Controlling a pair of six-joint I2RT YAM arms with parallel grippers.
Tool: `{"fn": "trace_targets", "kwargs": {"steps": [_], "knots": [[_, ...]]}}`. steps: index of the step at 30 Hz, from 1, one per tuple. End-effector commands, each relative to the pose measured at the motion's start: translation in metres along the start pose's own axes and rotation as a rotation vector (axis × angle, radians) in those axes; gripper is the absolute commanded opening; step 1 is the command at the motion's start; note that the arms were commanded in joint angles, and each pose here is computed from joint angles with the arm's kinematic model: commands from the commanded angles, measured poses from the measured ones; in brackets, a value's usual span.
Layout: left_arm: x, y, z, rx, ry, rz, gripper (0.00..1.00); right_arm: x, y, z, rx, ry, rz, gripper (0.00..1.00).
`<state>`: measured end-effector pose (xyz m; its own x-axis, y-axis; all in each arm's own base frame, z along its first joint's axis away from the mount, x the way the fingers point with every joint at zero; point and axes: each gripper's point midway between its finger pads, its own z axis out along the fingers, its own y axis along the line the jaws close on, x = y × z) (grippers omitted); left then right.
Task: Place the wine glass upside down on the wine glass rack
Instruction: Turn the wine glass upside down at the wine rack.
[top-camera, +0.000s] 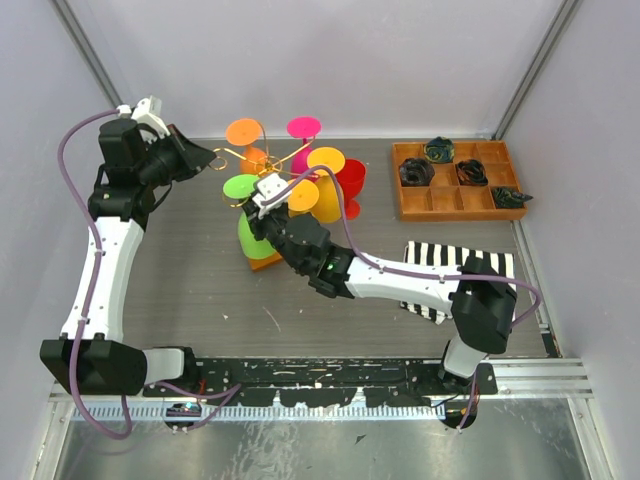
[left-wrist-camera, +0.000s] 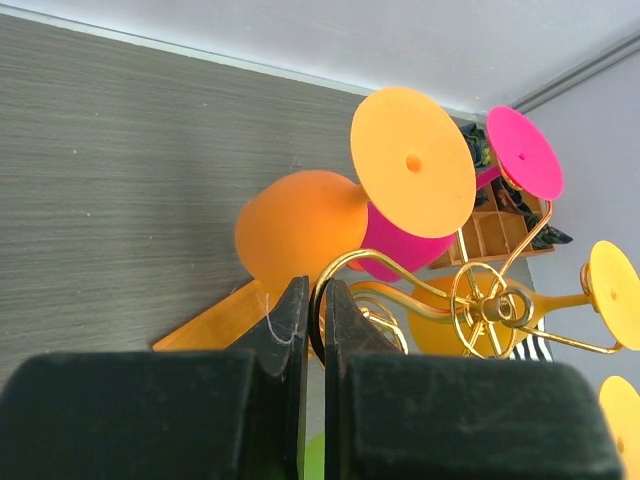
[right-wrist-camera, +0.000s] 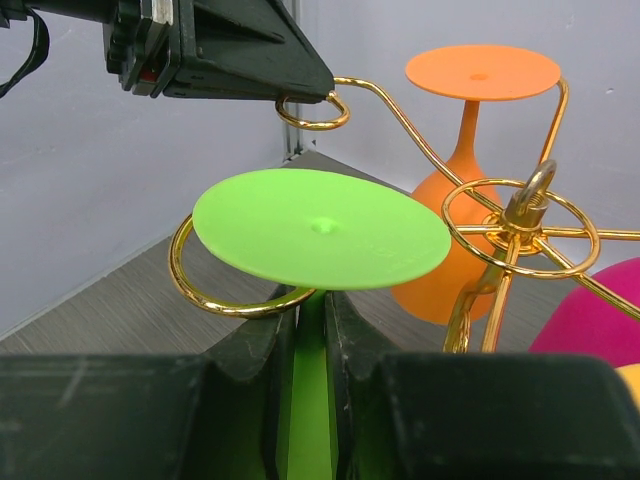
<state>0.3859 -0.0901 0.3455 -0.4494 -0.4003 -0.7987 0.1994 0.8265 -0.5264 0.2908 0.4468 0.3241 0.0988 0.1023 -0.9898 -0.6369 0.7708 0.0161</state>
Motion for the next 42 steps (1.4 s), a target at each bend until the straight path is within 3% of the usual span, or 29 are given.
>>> {"fn": "trace_targets", "kwargs": {"steps": [1,23,42], "knots": [[0.018,0.010,-0.001,-0.023,0.057,0.011,0.00,-0.034,0.037,-0.012,-0.196,-0.075,0.003,0.12],[0.019,0.010,-0.001,-0.021,0.060,0.007,0.00,-0.035,0.045,-0.005,-0.206,-0.181,0.074,0.18],[0.021,0.012,0.001,-0.025,0.066,0.002,0.00,-0.028,0.052,-0.001,-0.232,-0.190,0.052,0.21]]}}
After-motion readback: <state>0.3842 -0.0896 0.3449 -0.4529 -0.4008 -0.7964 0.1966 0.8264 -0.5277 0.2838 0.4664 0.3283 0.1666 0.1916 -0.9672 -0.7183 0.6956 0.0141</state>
